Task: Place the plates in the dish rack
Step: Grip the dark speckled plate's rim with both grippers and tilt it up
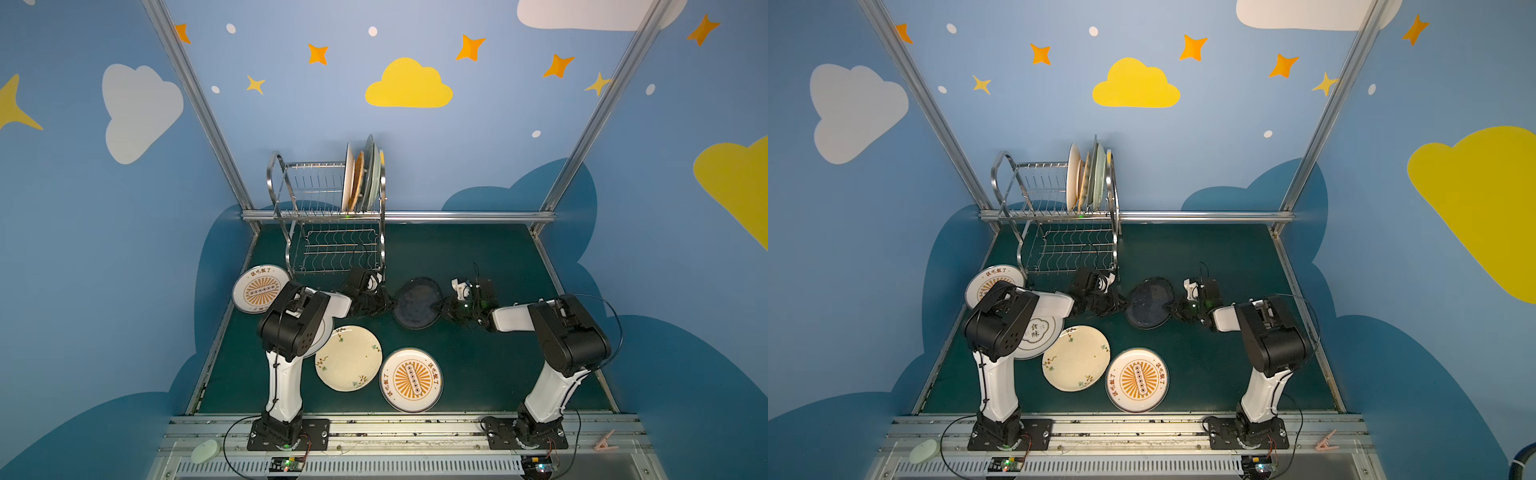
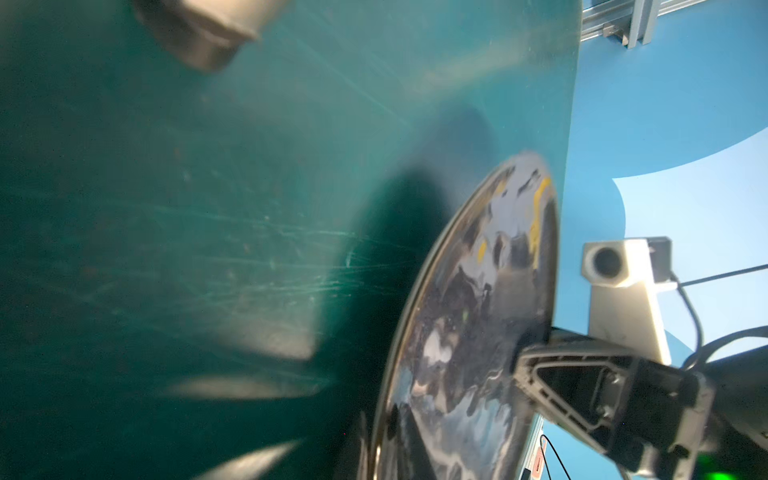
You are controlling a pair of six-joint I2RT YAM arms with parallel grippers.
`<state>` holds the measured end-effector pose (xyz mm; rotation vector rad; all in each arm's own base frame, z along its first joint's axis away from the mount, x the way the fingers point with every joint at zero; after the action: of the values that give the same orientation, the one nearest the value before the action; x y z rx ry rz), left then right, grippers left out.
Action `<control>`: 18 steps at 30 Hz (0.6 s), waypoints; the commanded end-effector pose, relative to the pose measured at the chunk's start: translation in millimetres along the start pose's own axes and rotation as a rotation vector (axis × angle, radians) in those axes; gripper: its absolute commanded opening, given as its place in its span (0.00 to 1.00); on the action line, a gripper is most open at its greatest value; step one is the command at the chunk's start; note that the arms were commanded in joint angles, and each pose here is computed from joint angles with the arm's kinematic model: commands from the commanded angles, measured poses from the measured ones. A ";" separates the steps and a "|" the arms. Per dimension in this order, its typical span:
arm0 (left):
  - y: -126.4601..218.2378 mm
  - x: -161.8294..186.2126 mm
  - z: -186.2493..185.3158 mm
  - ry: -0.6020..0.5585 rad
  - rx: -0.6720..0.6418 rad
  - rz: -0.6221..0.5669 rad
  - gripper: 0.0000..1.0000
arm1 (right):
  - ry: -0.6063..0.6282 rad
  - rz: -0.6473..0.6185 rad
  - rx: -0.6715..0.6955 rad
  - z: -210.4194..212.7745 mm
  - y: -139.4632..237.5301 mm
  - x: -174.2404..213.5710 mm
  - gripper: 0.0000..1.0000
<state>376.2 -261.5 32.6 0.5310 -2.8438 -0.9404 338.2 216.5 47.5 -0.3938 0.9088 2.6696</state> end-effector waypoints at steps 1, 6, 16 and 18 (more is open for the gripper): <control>-2.5 24.5 28.8 0.067 -0.115 0.045 0.14 | 0.044 0.060 0.001 3.4 -5.4 23.0 0.03; 13.0 22.7 13.3 0.046 -0.097 0.009 0.19 | 0.037 0.063 -0.011 10.8 -0.3 20.9 0.00; 50.5 15.0 -9.9 0.024 -0.050 -0.068 0.33 | 0.041 0.034 -0.072 35.6 19.7 12.1 0.00; 58.8 11.8 -10.7 0.026 -0.046 -0.085 0.36 | 0.046 0.025 -0.089 42.9 25.5 9.3 0.00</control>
<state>347.3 -235.8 63.0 0.6185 -2.7748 -1.0117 314.8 224.1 66.6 -0.3996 0.8878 2.7300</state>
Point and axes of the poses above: each gripper's point midway between its finger pads, its own y axis back along the fingers, its own z axis along the line the jaws close on, x = y × z, the point moved 2 cm from there along y, back along the fingers, and after that the axes turned 12 degrees about y, right-handed, at the moved point
